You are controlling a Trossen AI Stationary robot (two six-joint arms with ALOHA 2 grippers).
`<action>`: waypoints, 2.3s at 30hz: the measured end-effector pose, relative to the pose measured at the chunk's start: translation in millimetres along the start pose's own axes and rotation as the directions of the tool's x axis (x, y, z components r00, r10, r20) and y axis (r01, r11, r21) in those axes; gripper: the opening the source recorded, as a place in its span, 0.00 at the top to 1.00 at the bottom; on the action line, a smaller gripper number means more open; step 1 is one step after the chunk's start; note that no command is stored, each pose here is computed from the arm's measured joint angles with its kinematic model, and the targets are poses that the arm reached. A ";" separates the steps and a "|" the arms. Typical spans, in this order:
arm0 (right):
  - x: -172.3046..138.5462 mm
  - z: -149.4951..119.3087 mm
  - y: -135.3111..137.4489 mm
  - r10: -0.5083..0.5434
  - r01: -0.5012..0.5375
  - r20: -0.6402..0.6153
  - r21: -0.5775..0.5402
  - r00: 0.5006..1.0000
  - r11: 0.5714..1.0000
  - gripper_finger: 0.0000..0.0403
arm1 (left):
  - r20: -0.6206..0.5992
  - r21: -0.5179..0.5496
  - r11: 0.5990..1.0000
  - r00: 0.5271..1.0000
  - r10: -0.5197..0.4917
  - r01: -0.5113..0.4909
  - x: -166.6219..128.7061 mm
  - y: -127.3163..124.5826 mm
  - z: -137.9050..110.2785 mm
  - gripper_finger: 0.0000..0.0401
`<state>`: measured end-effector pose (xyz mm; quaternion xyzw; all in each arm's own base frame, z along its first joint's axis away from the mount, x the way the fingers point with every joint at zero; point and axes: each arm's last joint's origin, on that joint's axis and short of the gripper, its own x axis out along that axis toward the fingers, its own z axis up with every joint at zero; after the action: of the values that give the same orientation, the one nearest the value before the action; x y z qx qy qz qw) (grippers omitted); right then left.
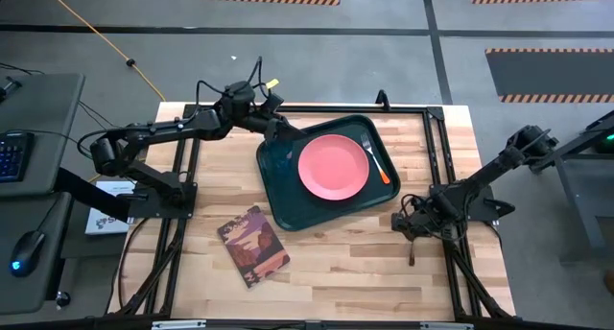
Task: Pick and place plate/cup/fork/spoon on tray
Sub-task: Put the black spoon to the right of the pink plate on the black tray
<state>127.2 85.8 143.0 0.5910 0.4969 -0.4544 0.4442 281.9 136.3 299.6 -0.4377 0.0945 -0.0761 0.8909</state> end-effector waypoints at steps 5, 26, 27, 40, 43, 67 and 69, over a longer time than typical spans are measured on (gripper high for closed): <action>-25.6 -9.3 3.8 0.146 -0.147 -0.024 -0.122 0.989 0.982 0.99 | -0.027 -0.006 0.999 0.999 -0.035 0.034 -2.7 0.5 1.8 1.00; -152.6 2.6 89.9 0.998 -0.669 0.054 -0.743 -0.024 0.024 1.00 | 0.132 0.096 0.982 0.976 -0.175 0.163 28.8 -47.6 -16.7 1.00; -158.7 6.9 93.1 0.996 -0.647 0.028 -0.762 -0.080 -0.030 1.00 | 0.126 0.089 0.978 0.972 -0.200 0.190 31.0 -52.5 -19.6 1.00; -212.0 40.2 119.3 0.935 -0.415 -0.214 -0.852 -0.282 -0.320 1.00 | 0.129 -0.250 0.916 0.948 -0.290 0.314 41.0 -70.7 -32.0 0.64; -228.3 40.6 132.5 0.915 -0.337 -0.277 -0.866 -0.292 -0.370 1.00 | 0.142 -0.291 0.900 0.945 -0.295 0.324 43.1 -74.8 -35.3 0.53; -282.2 47.6 217.4 0.810 -0.152 -0.517 -0.809 -0.276 -0.568 1.00 | 0.248 -0.289 0.699 0.757 -0.605 0.654 35.8 -123.3 -44.2 0.46; -283.3 48.9 217.4 0.812 -0.150 -0.512 -0.812 -0.278 -0.564 1.00 | 0.241 -0.303 0.695 0.758 -0.606 0.652 36.6 -124.2 -45.8 0.46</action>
<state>311.6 -38.2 426.8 0.1844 -0.1847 0.2274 0.9382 300.1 18.0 367.1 -0.6063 -0.1031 -0.3303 0.7160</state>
